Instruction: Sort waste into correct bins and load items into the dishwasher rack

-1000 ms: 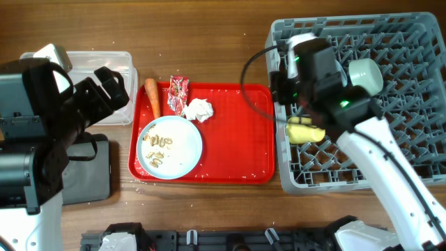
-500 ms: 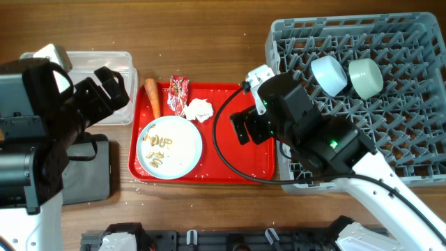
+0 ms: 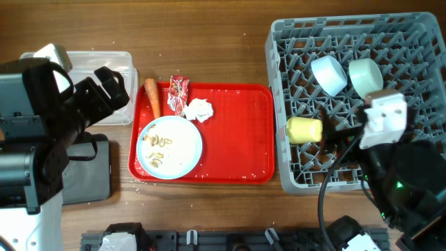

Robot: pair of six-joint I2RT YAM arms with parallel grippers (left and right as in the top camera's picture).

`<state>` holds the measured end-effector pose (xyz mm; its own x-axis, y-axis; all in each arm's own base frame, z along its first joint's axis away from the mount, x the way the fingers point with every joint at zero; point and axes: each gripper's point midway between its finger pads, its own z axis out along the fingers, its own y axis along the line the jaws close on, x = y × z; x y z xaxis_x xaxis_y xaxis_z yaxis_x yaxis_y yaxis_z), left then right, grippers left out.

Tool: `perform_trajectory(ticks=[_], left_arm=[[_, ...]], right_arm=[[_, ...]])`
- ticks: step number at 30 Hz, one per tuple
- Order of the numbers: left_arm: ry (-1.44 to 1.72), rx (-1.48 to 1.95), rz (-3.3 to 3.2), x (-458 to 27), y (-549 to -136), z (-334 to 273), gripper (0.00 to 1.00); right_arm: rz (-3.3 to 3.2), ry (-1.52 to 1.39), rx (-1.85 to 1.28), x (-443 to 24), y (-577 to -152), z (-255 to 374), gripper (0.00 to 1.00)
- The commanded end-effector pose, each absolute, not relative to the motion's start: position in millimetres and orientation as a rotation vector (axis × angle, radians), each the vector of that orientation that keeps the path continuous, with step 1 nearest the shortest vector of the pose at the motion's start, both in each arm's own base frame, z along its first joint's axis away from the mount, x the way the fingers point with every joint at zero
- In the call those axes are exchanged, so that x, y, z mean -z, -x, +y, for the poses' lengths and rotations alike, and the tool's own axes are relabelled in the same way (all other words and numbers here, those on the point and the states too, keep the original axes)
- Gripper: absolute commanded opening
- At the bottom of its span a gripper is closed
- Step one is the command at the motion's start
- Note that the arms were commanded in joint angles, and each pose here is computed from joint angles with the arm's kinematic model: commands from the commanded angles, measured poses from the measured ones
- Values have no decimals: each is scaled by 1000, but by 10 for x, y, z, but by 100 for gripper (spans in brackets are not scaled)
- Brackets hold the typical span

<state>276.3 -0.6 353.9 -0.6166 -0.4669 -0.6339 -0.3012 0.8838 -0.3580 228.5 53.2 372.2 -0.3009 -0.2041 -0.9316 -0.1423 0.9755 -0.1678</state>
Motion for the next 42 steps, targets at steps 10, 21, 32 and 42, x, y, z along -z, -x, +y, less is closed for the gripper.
perform_trajectory(ticks=[10,21,32,42], left_arm=[[556,273,2273,-3542,-2775,15,100],[556,273,2273,-3542,-2775,15,100],[556,273,2273,-3542,-2775,15,100],[532,382,2286,-3553,-2772,-135,100]], right_arm=[[1733,257,-34,-2459,-2418,487,100],[1491,219,-70,-1905,-2410,505,100],[1549,229,-66,-1763,-2421,508,100],[1549,229,-67,-1763,-2421,508,100]])
